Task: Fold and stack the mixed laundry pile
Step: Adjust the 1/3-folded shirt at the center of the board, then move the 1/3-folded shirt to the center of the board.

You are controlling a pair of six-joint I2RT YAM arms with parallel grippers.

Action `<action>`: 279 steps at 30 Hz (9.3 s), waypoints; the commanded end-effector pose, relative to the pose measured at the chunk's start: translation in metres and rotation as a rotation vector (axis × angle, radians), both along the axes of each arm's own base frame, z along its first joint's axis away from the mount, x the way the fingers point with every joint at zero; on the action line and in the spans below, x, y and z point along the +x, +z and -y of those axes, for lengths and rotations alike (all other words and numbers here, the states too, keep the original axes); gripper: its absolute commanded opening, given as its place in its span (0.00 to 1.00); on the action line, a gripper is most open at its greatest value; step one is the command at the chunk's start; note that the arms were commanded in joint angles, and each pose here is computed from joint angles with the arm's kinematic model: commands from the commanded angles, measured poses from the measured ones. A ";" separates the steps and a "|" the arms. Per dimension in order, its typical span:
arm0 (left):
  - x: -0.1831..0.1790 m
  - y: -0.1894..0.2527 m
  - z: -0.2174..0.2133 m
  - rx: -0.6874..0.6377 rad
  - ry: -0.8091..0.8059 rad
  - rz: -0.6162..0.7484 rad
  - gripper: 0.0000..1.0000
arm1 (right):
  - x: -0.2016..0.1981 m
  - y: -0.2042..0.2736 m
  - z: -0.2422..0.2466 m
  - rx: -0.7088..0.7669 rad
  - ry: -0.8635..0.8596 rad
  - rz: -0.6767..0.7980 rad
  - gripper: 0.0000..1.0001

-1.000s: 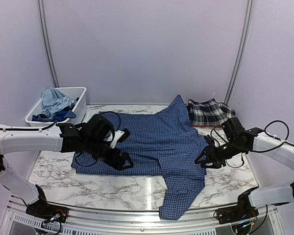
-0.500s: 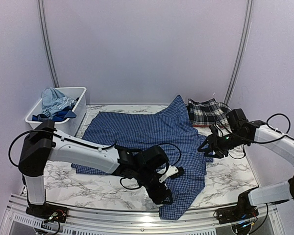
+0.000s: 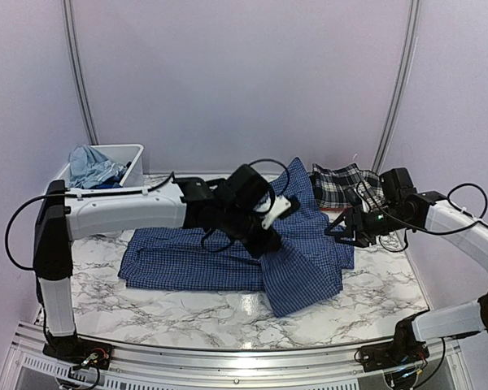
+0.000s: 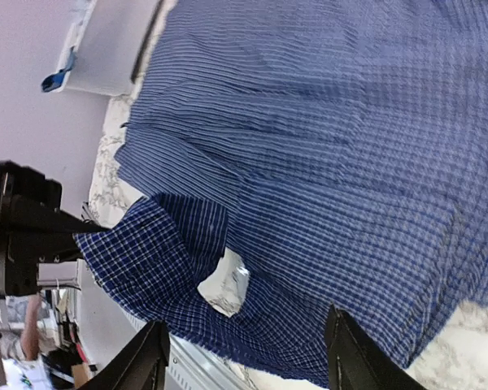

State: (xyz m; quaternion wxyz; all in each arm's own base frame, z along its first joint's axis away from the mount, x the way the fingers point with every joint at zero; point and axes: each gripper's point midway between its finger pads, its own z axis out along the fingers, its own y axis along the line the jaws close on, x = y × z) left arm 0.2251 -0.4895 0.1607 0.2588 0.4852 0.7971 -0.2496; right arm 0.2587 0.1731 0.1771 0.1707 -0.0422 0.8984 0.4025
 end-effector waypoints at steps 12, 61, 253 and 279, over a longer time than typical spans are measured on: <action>0.041 0.065 -0.023 0.131 -0.057 0.424 0.00 | -0.002 0.119 -0.091 0.035 0.534 0.742 0.64; 0.090 0.120 -0.083 -0.182 0.273 0.252 0.80 | 0.033 0.113 -0.134 0.023 0.442 0.954 0.00; 0.078 -0.069 -0.206 -0.468 0.924 -0.613 0.07 | 0.024 -0.036 -0.189 0.013 0.457 0.233 0.37; 0.103 -0.100 -0.284 0.147 1.037 -0.183 0.30 | 0.030 -0.099 -0.051 -0.198 0.172 0.077 0.42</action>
